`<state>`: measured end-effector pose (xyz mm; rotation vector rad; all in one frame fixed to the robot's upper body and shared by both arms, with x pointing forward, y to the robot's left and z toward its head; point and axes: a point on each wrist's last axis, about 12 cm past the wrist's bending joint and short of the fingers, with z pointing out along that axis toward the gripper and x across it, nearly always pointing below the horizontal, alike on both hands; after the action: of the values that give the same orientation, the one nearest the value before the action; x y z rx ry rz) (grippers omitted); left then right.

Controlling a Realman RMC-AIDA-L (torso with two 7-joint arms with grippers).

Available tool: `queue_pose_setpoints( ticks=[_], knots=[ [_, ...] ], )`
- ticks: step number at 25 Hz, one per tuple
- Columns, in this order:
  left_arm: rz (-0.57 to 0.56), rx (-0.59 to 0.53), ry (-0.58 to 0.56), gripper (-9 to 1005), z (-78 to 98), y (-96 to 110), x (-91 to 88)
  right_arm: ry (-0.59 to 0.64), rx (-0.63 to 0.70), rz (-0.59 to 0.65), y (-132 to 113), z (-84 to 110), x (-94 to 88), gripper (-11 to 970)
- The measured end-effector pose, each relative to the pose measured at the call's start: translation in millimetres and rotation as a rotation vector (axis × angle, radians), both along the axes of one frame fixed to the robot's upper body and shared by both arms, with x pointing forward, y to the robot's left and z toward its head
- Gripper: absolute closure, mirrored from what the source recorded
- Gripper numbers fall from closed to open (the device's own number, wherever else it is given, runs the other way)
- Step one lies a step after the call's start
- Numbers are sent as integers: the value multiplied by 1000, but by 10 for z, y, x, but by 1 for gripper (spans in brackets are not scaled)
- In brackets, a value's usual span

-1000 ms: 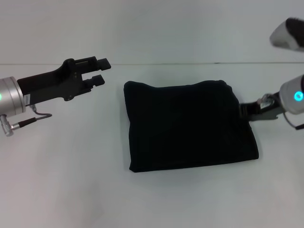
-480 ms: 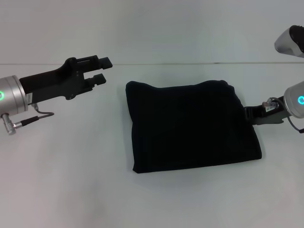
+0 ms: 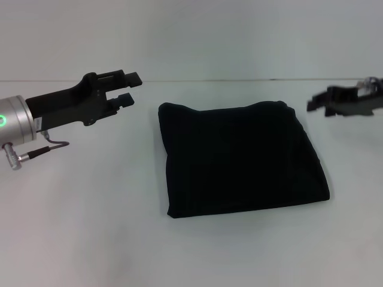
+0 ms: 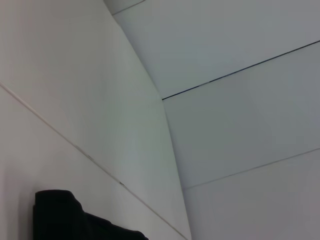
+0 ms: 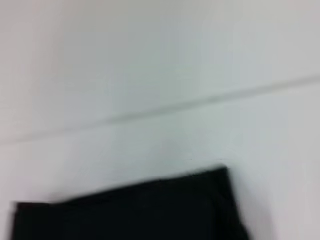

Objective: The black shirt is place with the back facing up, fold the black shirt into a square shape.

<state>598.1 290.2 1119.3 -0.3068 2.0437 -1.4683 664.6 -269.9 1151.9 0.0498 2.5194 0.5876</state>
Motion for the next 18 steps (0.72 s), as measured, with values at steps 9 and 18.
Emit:
queue_pose_setpoints(
  ticks=[9, 18],
  knots=[
    [2, -3, 1, 417, -7, -28, 6, -11, 66, 30, 319, -322, 54, 424],
    [8, 0, -4, 416, 6, -42, 35, -115, -30, -42, 377, -430, 155, 424]
  ],
)
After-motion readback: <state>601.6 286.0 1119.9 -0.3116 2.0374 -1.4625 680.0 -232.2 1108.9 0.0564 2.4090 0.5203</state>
